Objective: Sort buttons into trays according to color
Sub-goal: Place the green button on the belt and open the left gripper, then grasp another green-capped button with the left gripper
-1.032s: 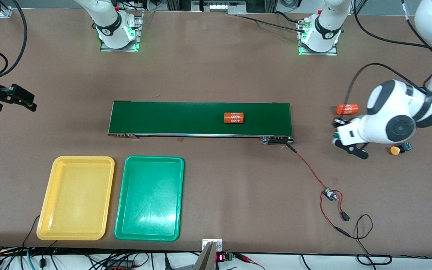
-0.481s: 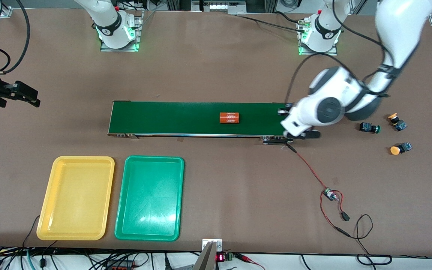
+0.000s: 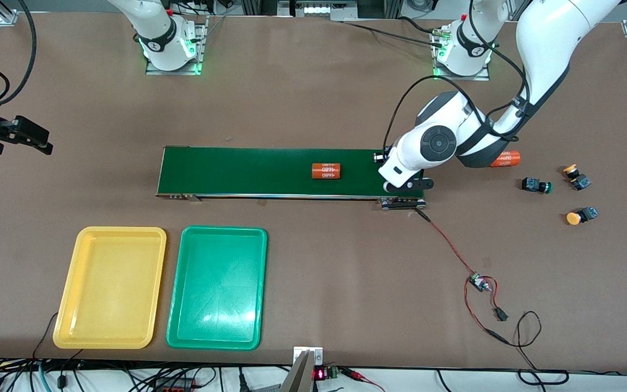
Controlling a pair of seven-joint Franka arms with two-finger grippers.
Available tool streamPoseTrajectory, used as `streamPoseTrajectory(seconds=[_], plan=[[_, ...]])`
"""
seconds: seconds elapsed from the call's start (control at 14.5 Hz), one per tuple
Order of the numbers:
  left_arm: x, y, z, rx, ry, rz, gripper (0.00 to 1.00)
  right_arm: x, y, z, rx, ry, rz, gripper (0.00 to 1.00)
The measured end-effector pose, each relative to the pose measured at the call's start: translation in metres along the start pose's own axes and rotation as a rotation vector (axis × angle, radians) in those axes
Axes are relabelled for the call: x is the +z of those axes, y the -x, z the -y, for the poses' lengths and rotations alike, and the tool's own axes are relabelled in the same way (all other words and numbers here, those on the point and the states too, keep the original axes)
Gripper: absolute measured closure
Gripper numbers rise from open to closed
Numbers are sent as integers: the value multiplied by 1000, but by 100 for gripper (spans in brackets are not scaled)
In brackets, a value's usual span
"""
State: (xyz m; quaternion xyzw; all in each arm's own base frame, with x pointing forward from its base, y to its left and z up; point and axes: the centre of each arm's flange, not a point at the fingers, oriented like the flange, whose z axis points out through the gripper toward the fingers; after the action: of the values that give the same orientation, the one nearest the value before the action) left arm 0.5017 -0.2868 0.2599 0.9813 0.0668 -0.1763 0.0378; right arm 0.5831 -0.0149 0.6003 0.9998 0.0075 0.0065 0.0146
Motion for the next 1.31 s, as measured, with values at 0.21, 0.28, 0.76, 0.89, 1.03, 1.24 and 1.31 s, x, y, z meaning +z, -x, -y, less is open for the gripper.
streamPoseTrajectory(seconds=[0.21, 0.28, 0.76, 0.89, 1.03, 1.24, 1.31], plan=[[4, -1, 0, -2, 4, 9, 52, 1, 1, -1, 2, 0, 8, 0], [4, -2, 1, -4, 6, 7, 46, 2, 2, -2, 4, -1, 18, 0], [-38, -21, 11, -42, -5, -2, 0, 4, 3, -5, 10, -1, 37, 0], [-79, -35, 29, -85, -40, 14, 0, 5, 3, -5, 10, -1, 38, 0], [-123, -57, 66, -163, -57, 18, 0, 5, 3, -5, 10, -1, 39, 0], [-146, -98, 148, -323, -74, 20, 0, 5, 3, -5, 11, -1, 39, 0], [-143, -109, 174, -368, -95, 21, 0, 5, 3, -5, 11, -1, 38, 0]])
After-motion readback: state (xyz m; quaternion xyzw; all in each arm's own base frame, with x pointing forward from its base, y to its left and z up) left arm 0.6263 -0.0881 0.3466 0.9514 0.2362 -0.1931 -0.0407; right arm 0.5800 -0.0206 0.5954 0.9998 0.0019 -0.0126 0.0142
